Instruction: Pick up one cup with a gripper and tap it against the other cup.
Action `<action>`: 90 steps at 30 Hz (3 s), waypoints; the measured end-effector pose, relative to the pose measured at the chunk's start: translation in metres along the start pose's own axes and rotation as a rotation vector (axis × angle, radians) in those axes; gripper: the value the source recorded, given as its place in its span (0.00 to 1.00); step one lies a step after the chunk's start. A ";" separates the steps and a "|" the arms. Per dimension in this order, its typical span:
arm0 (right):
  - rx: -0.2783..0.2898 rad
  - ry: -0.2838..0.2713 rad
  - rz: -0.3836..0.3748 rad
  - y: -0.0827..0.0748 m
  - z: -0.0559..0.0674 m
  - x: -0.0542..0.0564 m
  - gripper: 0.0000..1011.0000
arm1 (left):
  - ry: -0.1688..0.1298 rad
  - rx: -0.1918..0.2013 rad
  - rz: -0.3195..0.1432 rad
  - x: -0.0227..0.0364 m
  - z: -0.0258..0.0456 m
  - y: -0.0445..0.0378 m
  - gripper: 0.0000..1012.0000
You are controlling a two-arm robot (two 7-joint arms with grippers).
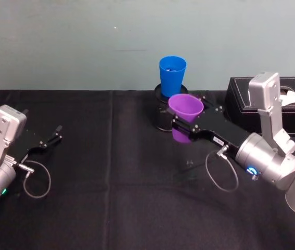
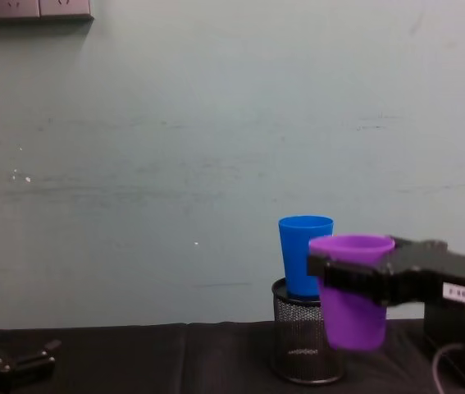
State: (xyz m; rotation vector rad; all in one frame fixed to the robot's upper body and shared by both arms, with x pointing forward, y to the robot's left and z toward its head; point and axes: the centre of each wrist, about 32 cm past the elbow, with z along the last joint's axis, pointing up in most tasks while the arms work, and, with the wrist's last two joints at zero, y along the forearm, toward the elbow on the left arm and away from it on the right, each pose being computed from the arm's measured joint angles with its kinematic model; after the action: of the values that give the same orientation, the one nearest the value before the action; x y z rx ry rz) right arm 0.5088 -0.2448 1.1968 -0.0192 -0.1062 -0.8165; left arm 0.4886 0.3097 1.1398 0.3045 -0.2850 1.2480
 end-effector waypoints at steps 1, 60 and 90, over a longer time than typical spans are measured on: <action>0.003 0.001 0.001 0.000 0.001 0.000 0.72 | 0.000 0.000 0.000 0.0000 0.0000 0.0000 0.99; 0.019 0.012 0.011 0.003 0.005 0.000 0.72 | 0.000 0.000 0.000 0.0000 0.0000 0.0000 0.99; 0.019 0.012 0.011 0.003 0.005 0.000 0.72 | 0.000 0.000 0.000 0.0000 0.0000 0.0000 0.99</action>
State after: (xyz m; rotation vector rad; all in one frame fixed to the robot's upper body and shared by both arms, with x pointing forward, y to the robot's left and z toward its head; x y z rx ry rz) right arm 0.5106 -0.2426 1.2016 0.0027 -0.1026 -0.8050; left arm 0.4886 0.3097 1.1398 0.3045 -0.2851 1.2480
